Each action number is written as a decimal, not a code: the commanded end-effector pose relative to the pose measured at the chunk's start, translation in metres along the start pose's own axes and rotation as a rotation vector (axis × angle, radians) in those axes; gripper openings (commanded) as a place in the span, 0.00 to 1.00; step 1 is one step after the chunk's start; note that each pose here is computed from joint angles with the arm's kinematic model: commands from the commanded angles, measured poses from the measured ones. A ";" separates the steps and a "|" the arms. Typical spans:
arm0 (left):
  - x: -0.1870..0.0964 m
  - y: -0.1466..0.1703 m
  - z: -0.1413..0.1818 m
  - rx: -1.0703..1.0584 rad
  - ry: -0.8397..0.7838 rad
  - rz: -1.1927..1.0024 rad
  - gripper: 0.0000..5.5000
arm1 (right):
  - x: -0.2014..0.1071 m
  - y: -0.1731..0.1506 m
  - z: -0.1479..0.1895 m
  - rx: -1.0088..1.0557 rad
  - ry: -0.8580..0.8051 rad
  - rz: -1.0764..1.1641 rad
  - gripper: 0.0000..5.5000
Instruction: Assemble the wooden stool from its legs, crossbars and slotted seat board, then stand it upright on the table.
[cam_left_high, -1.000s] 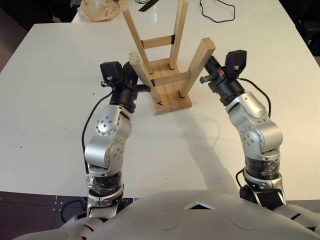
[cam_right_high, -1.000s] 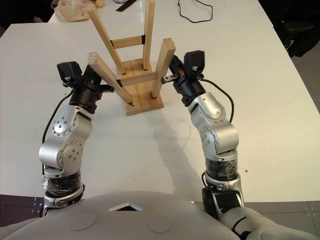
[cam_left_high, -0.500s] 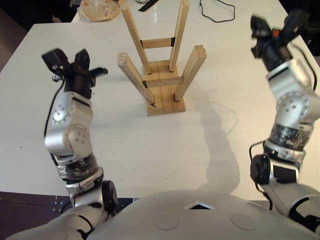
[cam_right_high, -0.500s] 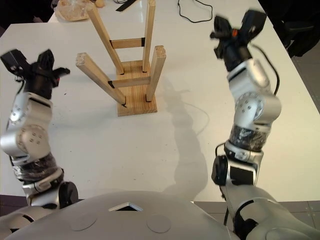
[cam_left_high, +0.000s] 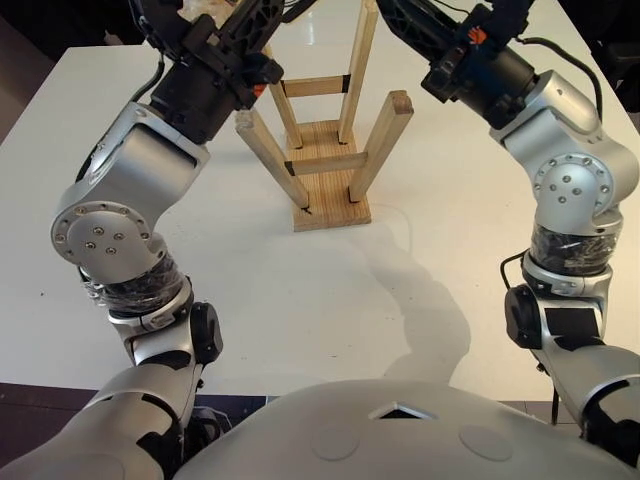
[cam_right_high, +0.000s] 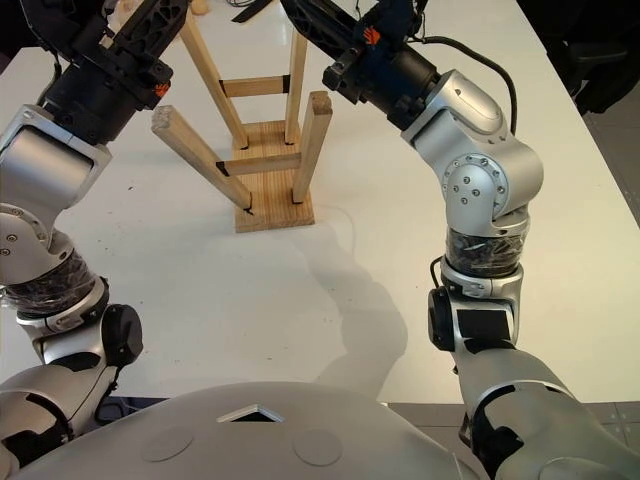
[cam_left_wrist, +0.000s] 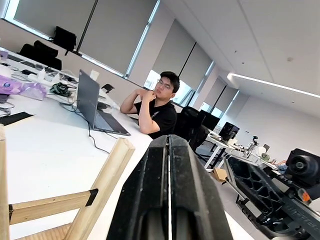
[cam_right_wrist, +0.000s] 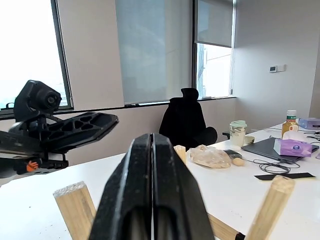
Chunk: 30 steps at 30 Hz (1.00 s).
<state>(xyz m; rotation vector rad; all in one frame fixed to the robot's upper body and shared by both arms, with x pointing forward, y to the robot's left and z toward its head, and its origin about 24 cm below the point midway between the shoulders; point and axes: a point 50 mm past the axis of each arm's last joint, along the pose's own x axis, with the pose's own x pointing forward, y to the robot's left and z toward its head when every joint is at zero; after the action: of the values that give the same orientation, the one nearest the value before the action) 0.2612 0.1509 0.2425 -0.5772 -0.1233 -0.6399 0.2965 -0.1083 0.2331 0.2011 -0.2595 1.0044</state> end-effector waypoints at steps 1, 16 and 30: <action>-0.001 0.007 -0.011 -0.015 0.057 0.033 0.00 | 0.001 0.001 -0.019 -0.007 0.080 -0.007 0.00; -0.011 0.012 -0.006 -0.069 -0.087 0.052 0.00 | 0.002 -0.016 0.004 0.026 -0.064 -0.089 0.00; -0.155 0.112 -0.112 -0.094 0.417 0.364 0.00 | -0.040 -0.042 -0.120 -0.149 0.403 0.027 0.00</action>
<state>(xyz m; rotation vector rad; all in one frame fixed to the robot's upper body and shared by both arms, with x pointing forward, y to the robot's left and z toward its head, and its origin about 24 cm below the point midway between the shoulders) 0.2361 0.2479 0.1133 -0.5818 0.1271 -0.3675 0.3308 -0.1388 0.0863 -0.1207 0.1472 0.9348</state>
